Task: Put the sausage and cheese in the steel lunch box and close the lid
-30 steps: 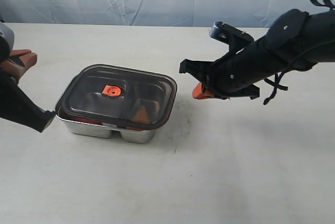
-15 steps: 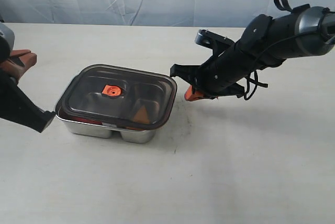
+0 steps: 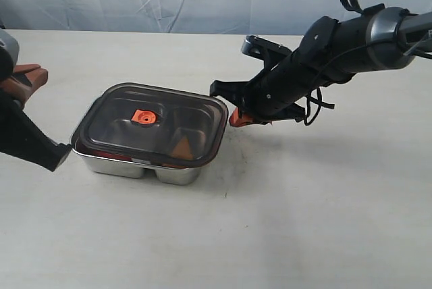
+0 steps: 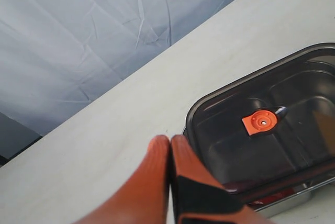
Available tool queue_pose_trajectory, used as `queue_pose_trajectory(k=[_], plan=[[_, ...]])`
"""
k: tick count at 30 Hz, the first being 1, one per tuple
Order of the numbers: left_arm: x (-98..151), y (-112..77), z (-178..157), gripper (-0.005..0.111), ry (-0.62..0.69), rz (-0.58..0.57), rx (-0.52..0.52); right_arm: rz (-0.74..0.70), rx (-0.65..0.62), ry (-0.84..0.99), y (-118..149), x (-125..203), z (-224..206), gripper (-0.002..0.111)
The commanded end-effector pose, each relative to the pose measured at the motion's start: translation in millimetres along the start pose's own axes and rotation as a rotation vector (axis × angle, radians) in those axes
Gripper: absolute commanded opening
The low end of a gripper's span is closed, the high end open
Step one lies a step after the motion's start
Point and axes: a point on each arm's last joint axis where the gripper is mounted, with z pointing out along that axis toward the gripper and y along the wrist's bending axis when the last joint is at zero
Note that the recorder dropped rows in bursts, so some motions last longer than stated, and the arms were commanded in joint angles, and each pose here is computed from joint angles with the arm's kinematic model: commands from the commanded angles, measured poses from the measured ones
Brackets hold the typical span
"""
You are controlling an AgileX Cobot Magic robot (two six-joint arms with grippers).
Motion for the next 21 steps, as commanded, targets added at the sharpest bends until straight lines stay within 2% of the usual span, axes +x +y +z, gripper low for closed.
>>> queue_pose_trajectory(k=[1, 7, 21], plan=[[0, 0.9, -1, 0.000, -0.002, -0.006, -0.003, -0.038, -0.012, 0.006, 10, -2, -1, 0.000], [0, 0.9, -1, 0.000, -0.002, -0.006, -0.003, -0.071, -0.037, 0.019, 24, -3, -2, 0.000], [1, 0.9, -1, 0.000, 0.000, -0.008, -0.002, -0.054, -0.049, 0.039, 29, 1, -1, 0.000]])
